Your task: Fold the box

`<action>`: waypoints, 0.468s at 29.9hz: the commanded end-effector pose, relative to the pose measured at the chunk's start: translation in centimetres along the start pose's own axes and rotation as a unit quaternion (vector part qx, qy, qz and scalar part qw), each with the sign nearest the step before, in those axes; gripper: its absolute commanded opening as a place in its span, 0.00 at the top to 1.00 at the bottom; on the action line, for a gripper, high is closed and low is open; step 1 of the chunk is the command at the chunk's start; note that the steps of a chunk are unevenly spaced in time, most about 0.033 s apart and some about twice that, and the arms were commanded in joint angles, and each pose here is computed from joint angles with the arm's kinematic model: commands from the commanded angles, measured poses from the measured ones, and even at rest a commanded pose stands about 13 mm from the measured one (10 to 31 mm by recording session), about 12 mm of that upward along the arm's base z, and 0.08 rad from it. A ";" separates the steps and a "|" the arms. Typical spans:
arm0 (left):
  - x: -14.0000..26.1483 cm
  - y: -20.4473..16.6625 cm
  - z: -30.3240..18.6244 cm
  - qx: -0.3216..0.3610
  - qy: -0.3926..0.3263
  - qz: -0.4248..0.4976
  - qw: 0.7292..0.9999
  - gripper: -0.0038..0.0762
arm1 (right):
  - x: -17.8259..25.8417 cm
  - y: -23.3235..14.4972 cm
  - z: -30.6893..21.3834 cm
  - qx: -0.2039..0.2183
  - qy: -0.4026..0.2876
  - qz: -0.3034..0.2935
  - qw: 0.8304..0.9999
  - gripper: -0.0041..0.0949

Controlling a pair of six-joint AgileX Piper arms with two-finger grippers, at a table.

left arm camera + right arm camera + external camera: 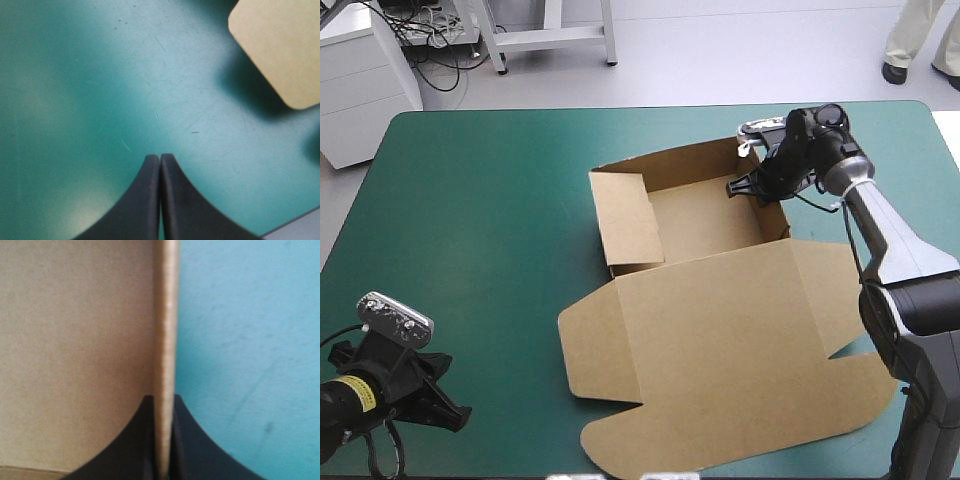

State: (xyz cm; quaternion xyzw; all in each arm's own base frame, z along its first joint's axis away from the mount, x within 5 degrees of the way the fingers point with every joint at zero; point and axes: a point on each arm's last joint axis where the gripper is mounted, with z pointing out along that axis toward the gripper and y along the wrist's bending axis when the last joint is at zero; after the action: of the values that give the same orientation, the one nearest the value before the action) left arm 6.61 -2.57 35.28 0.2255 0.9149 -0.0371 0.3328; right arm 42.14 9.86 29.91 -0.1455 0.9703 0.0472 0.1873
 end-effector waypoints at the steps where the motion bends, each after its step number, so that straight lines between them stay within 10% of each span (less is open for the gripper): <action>1: -0.4 0.4 -0.5 -0.017 -0.008 -0.001 1.000 0.99 | -1.1 -2.5 -6.0 0.025 -0.080 -0.014 0.996 0.98; 14: -0.3 0.5 -0.5 -0.027 -0.007 0.002 1.000 0.99 | 1.1 -14.9 -10.7 0.139 -0.115 0.083 0.980 0.98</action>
State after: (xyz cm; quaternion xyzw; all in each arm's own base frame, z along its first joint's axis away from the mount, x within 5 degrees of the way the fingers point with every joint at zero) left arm 6.77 -2.21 35.31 0.2246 0.9141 -0.0144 0.3373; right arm 43.56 -3.65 35.15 -0.0552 0.9638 -0.0366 0.2582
